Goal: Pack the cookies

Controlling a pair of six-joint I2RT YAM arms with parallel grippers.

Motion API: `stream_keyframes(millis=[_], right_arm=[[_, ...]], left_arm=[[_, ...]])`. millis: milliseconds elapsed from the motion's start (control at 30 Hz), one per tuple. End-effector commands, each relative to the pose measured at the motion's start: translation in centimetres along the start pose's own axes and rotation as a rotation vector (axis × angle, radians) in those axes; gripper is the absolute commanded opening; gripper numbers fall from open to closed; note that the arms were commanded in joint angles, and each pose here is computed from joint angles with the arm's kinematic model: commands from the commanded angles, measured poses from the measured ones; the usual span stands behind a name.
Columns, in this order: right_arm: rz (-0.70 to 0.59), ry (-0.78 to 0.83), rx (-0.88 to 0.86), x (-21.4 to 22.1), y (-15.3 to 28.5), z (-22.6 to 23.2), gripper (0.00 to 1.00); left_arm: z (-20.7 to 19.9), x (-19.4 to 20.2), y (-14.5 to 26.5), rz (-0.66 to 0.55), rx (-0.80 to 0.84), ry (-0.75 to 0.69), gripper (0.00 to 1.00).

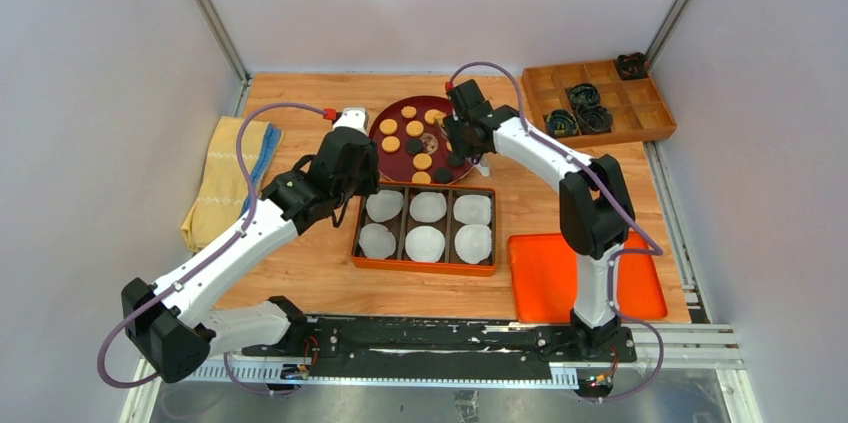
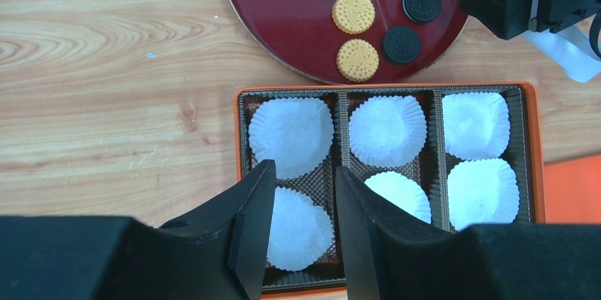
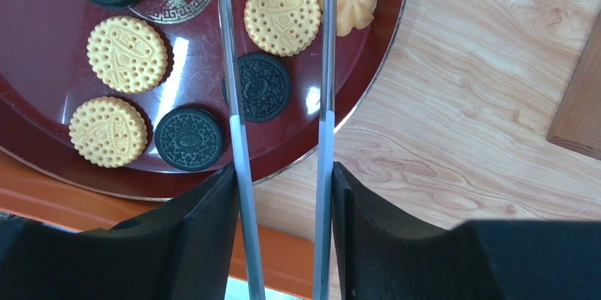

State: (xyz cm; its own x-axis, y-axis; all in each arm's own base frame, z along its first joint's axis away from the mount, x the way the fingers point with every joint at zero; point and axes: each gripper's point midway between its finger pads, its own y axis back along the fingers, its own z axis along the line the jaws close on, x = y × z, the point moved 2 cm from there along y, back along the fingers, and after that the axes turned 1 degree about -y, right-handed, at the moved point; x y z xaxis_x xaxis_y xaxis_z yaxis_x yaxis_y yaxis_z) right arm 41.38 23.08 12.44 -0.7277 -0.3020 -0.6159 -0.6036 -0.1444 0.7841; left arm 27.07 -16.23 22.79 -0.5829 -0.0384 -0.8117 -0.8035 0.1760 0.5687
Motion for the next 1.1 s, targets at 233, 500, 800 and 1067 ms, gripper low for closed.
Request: stream_keyframes(millis=[233, 500, 800, 1067], right_arm=[[-0.005, -0.047, -0.016, -2.4, -1.7, -0.3, 0.49], [0.005, -0.055, -0.083, -2.4, -1.7, 0.3, 0.18], [-0.033, -0.084, -0.172, -2.3, 3.1, 0.9, 0.0], [-0.088, -0.068, -0.201, -2.2, 7.6, 1.4, 0.0]], left_arm=[[0.2, -0.7, 0.4, -0.025, 0.001, 0.005, 0.43], [0.4, -0.3, 0.2, -0.016, -0.009, -0.002, 0.43], [0.3, -0.7, 0.8, -0.027, 0.003, 0.011, 0.43], [0.3, -1.0, 1.2, -0.038, 0.007, 0.018, 0.43]])
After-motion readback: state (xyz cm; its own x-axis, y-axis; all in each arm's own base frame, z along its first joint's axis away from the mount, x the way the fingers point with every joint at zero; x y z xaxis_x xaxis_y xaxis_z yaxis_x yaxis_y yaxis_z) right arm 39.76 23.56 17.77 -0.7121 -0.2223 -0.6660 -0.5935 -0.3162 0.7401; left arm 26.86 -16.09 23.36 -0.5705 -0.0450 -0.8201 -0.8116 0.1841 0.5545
